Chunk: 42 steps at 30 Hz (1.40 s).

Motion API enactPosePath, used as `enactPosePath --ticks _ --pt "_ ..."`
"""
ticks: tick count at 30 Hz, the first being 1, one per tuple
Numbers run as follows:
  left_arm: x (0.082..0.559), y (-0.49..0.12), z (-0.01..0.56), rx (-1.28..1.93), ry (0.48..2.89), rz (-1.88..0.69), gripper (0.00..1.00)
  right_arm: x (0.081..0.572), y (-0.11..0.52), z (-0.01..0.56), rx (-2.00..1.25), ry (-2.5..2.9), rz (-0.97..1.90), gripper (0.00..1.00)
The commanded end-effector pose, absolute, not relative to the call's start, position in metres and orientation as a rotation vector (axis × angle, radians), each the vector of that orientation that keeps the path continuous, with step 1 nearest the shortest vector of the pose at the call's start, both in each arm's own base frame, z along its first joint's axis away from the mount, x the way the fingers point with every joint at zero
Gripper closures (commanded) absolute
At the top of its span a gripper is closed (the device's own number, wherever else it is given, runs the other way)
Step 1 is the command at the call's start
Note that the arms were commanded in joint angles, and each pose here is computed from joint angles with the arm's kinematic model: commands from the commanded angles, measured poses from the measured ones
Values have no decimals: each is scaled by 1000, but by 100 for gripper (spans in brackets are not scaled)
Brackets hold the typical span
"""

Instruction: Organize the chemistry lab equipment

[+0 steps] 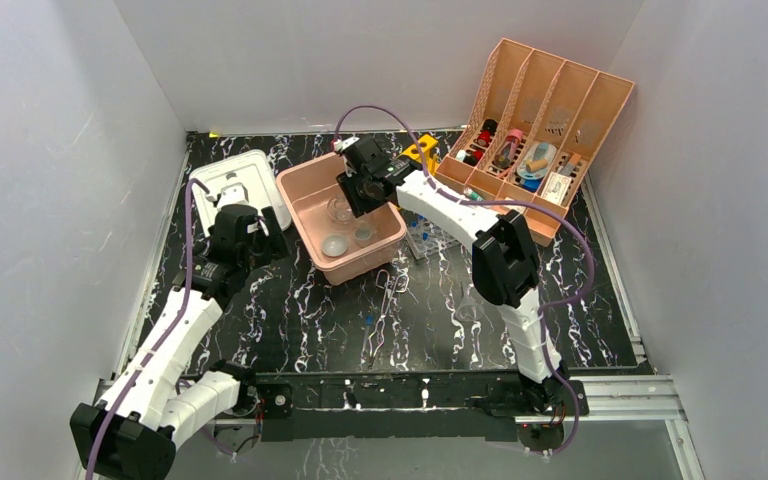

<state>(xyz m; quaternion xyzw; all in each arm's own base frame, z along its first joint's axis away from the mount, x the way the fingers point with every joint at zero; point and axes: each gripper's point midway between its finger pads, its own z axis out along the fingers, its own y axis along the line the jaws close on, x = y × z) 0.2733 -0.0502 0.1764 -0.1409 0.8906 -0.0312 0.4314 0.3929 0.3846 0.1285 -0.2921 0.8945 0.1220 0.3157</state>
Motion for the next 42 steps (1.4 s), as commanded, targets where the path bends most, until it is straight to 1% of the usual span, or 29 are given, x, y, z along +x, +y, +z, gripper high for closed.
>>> enactPosePath --ticks 1,15,19,21,24,25,29,36,42 --pt "273 -47 183 -342 2183 -82 26 398 385 114 -764 2366 316 64" --pt "271 -45 182 -340 2181 -70 26 402 397 110 -774 2361 352 63" --pt "270 -44 181 -338 2182 -64 26 401 397 105 -779 2370 352 62" --pt "269 -44 180 -337 2182 -63 26 401 396 103 -781 2373 353 56" --pt "269 -44 179 -336 2184 -64 26 401 396 106 -779 2367 352 40" --pt "269 -44 179 -337 2184 -65 26 401 395 108 -775 2364 349 37" --pt "270 -46 177 -334 2186 -74 26 405 394 125 -762 2330 342 31" --pt "273 -49 178 -325 2186 -94 26 405 397 177 -744 2243 393 31" --pt "272 -58 175 -300 2196 -146 25 395 401 227 -722 2154 494 31"
